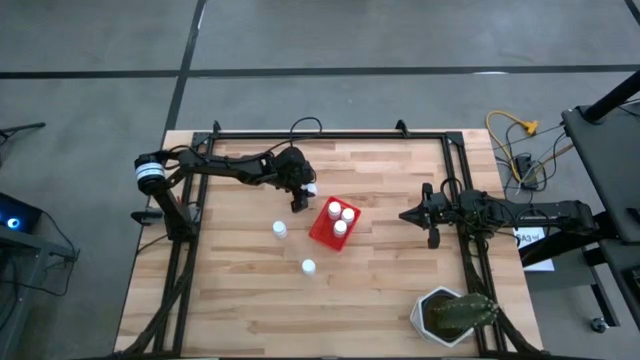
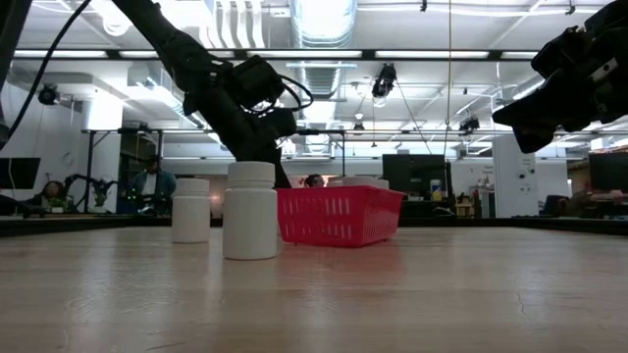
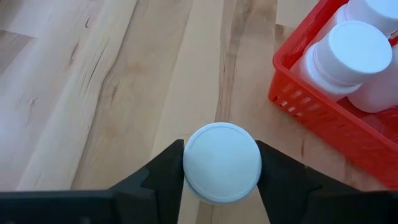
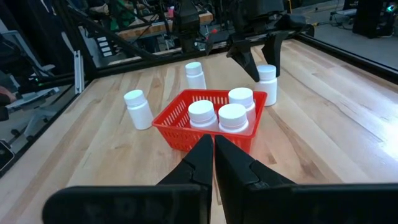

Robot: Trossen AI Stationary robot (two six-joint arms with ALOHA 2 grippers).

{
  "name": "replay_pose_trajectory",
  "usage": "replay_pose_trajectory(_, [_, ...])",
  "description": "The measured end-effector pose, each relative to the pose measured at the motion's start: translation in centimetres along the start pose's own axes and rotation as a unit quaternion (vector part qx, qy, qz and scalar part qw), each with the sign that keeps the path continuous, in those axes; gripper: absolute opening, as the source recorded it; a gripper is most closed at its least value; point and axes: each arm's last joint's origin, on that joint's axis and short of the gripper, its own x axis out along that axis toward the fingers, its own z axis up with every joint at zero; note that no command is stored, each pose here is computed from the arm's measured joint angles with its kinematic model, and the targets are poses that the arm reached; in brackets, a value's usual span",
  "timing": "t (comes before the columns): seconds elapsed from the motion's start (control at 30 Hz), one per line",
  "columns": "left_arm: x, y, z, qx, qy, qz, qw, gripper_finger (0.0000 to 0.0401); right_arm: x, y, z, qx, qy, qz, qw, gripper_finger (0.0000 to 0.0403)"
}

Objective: Pick and place pill bottles into a basket
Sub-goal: Put the top white pill bottle into the red basket

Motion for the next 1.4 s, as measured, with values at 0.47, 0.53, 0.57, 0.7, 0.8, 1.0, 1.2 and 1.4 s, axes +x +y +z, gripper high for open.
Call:
replay_pose_trajectory(0.47, [-0.5,0.0,0.6,0.001,-0.006,0.000,1.000,0.0145,0.0,0.0,0.0,0.000,0.000,0.000,1.000,0.0009])
replay_pose_trajectory(0.53, [-1.0,0.0,1.1,0.003,-0.017,0.002,1.000,0.0145,0.0,0.0,0.0,0.001,0.000,0.000,1.000,0.0009])
replay_pose_trajectory(0.57, [-1.2,0.0,1.4,0.004,-0.021,0.002,1.000,0.0145,0.0,0.0,0.0,0.001,0.000,0.000,1.000,0.0009])
replay_pose_trajectory(0.7, [-2.4,-0.1,2.2,0.004,-0.021,0.000,1.000,0.0145,0.0,0.0,0.0,0.000,0.000,0.000,1.000,0.0009])
replay_pose_trajectory(0.8, [-3.9,-0.3,3.1,0.008,-0.026,-0.002,1.000,0.0145,0.0,0.0,0.0,0.000,0.000,0.000,1.000,0.0009])
replay_pose_trajectory(1.0, [-6.6,-0.8,4.4,0.025,-0.058,-0.018,0.998,0.0145,0.0,0.0,0.0,0.000,0.001,-0.001,1.000,0.0009])
replay_pose_trajectory(1.2, [-8.8,-2.1,5.1,0.040,-0.097,-0.063,0.992,0.0145,0.0,0.0,-0.1,0.000,0.007,-0.002,1.000,0.0009])
replay_pose_trajectory(1.4, [-9.2,-4.0,5.3,0.063,-0.104,-0.093,0.988,0.0145,0.0,-0.1,-0.3,0.000,0.016,-0.004,1.000,0.0009])
